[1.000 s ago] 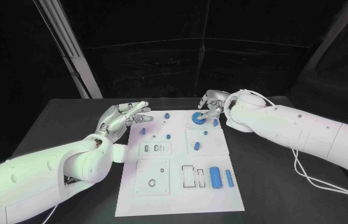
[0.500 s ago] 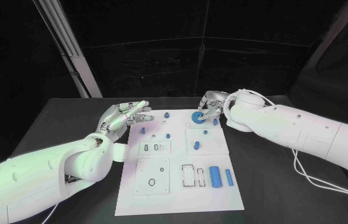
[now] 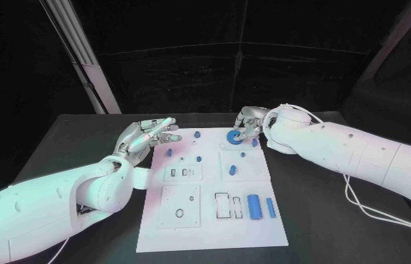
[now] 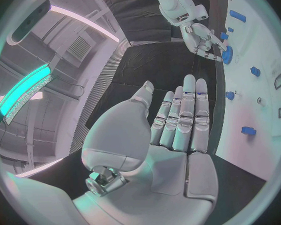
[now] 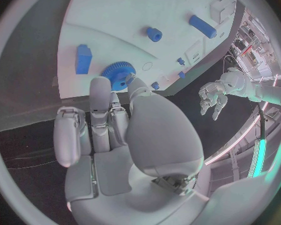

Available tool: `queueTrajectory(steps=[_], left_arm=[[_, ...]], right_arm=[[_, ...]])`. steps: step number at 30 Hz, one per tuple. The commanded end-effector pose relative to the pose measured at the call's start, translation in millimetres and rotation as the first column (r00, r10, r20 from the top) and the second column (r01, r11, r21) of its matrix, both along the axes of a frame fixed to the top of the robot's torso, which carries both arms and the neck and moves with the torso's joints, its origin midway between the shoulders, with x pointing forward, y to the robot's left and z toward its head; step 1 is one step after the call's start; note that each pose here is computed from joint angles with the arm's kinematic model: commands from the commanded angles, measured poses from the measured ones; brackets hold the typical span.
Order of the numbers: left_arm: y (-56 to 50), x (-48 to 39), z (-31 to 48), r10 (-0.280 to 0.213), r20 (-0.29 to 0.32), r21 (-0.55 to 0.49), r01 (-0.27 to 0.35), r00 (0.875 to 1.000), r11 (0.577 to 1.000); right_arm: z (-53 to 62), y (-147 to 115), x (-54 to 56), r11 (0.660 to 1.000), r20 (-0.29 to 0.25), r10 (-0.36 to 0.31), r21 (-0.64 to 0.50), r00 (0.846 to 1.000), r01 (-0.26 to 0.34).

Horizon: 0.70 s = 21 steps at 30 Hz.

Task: Assemble the parts on the task board

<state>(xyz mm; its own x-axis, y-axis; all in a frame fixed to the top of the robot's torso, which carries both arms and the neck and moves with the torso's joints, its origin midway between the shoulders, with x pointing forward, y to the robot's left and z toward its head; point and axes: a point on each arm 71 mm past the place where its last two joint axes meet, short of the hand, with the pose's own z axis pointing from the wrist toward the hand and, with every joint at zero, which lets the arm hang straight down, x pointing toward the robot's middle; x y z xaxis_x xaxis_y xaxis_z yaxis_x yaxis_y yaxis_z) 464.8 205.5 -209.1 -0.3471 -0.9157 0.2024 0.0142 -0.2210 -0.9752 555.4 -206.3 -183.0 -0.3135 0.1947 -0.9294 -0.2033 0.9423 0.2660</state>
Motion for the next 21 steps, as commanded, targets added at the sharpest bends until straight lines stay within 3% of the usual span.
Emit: queueTrajectory(steps=[1,21], left_arm=[[-1.2,0.0,1.2,-0.014,0.006,-0.007,0.014,1.000,1.000],[-0.3,0.5,0.8,-0.012,0.005,-0.006,0.012,1.000,1.000]], right_arm=[[0.5,2.9,-0.5,1.000,0.000,0.025,-0.019,1.000,-0.025],[-0.7,5.2,-2.2,0.998,0.005,0.043,-0.047,0.999,-0.043]])
